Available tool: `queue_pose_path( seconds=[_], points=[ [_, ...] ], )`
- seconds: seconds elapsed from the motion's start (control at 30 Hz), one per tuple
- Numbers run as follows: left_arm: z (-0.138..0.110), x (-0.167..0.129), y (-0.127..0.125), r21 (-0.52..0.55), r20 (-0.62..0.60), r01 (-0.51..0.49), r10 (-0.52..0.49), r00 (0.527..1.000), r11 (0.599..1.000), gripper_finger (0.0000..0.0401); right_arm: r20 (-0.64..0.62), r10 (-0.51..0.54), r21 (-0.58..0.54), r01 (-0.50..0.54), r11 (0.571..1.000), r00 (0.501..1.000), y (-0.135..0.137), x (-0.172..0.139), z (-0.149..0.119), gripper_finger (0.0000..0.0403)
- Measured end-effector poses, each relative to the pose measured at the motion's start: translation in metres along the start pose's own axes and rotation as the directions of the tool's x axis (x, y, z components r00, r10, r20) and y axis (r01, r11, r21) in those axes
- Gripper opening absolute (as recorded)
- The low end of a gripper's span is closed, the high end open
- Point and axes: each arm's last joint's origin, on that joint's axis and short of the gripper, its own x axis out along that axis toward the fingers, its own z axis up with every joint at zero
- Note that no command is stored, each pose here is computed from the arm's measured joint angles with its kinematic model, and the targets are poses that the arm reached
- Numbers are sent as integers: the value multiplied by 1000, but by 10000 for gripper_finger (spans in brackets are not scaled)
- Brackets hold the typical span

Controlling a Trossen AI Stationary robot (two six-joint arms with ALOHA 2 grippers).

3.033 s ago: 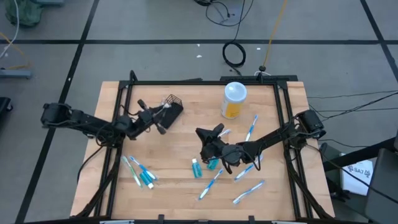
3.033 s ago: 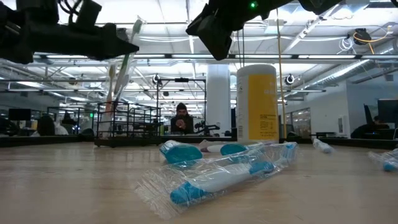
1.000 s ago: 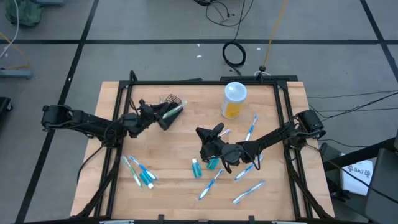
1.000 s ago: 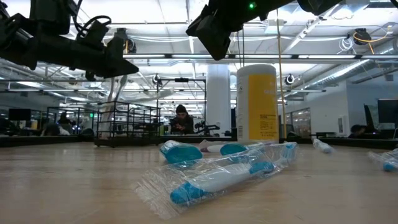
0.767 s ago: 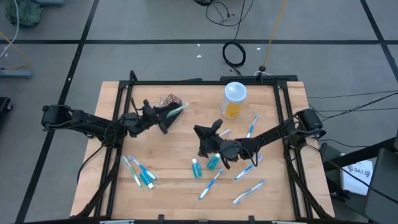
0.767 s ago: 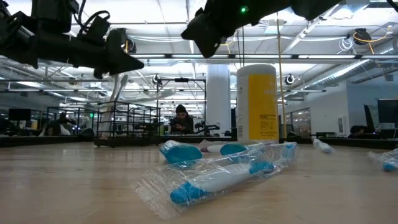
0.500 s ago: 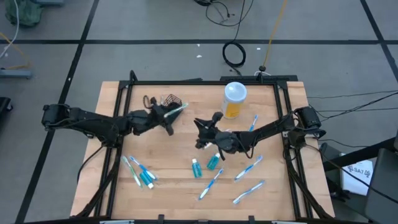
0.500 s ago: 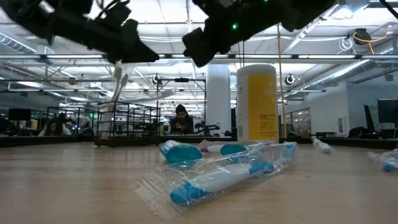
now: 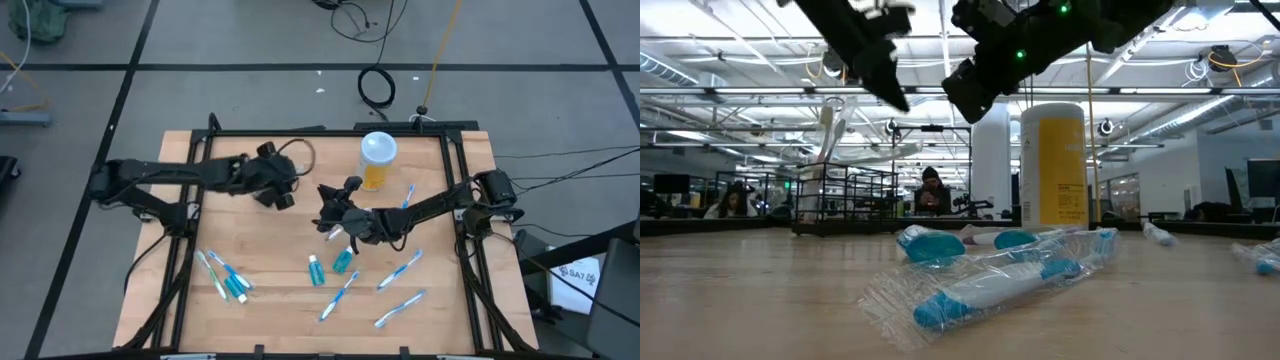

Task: Pick & Place toothbrushing station
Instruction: Put the top right green toothbrush into the black wire organizer

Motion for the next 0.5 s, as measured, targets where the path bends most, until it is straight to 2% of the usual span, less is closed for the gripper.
queue_pose_path(
  seconds=[0.1, 0.2, 0.37, 0.5],
  points=[
    [0, 18, 2, -30, -120, -2, -2, 993, 1000, 184, -49, 28, -50, -31, 998, 998, -6, -6, -2, 16],
    [0, 30, 4, -51, -172, -17, 8, 985, 999, 184, -110, 119, -54, -126, 991, 987, -15, -16, -6, 4],
    [-3, 40, 7, -90, -207, -39, 20, 978, 995, 184, -171, 327, 69, -320, 945, 929, -40, -34, -8, 3],
    [-6, 41, 13, -123, -233, -60, 30, 972, 991, 184, -151, 385, 177, -358, 917, 911, -55, -44, -3, 1]
  ],
)
